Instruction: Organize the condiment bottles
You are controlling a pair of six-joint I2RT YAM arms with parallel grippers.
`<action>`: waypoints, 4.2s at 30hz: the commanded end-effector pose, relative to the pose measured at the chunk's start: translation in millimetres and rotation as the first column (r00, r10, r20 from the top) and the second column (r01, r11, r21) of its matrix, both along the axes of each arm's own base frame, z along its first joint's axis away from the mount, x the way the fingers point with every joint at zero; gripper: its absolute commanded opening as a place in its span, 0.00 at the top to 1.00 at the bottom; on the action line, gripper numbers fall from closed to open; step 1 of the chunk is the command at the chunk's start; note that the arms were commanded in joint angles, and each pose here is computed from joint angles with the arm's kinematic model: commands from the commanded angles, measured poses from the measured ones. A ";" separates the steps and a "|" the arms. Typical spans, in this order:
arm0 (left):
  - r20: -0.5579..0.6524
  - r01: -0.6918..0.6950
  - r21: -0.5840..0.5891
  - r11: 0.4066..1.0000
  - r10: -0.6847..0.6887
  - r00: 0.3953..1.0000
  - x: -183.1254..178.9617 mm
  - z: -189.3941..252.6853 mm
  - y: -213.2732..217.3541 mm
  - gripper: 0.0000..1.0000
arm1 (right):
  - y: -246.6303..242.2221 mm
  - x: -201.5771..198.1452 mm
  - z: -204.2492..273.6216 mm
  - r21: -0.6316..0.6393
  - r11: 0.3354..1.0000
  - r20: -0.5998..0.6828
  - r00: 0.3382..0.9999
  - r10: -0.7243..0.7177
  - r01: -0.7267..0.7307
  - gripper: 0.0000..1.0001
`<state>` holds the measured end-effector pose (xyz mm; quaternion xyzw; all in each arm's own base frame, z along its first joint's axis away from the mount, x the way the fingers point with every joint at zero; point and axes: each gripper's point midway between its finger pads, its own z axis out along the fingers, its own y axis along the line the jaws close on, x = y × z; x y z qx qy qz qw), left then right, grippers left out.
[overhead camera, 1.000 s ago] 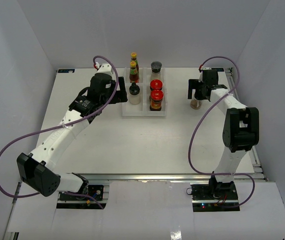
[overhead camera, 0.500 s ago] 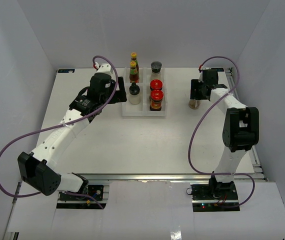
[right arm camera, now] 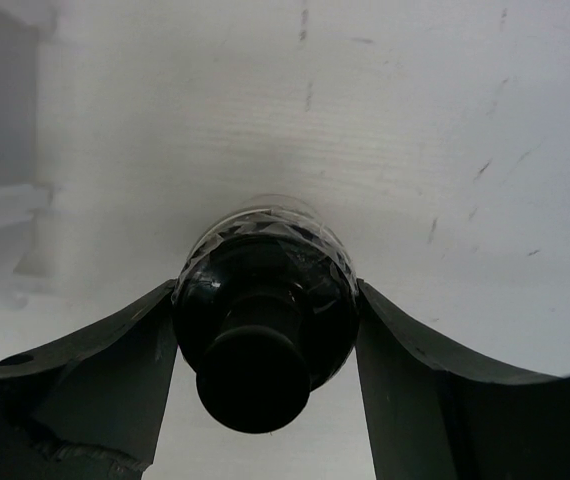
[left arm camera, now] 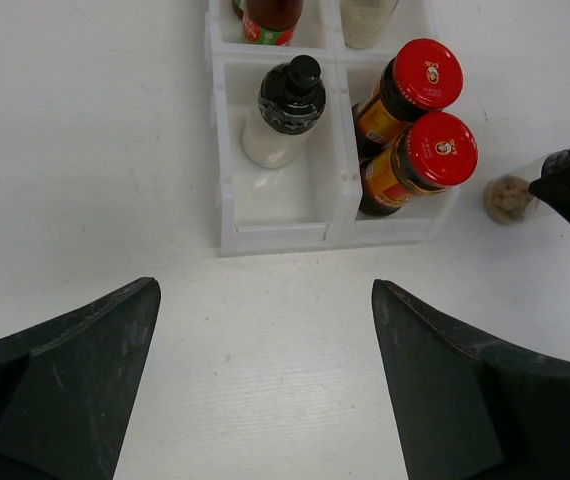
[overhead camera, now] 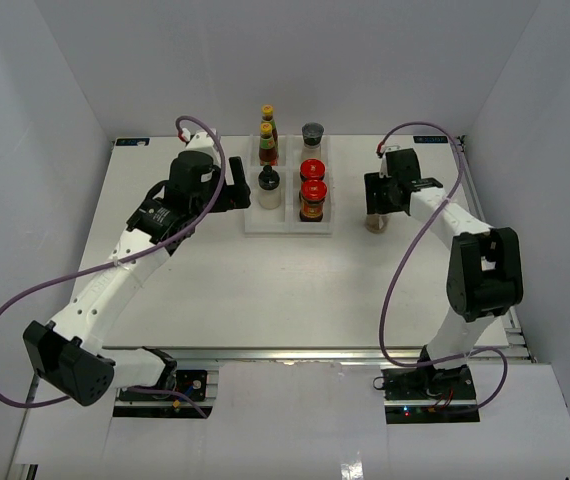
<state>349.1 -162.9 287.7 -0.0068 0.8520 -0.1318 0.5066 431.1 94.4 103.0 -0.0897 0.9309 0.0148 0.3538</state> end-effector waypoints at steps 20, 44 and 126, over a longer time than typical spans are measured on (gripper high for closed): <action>0.054 -0.048 -0.082 0.995 0.052 0.997 -38.6 34.0 25.1 0.02 | 174.0 -159.6 75.4 0.092 0.900 0.215 0.891 0.400 -0.426 0.92; 0.156 -0.157 -0.049 0.986 0.163 0.974 -39.2 69.2 54.5 0.02 | 312.2 8.9 106.0 0.116 0.879 0.328 0.853 0.406 -0.463 0.92; 0.090 0.123 -0.157 0.980 -0.110 0.990 -39.1 40.2 -7.4 0.02 | 116.4 -95.0 176.2 0.109 0.993 0.336 0.942 -0.003 -0.036 0.10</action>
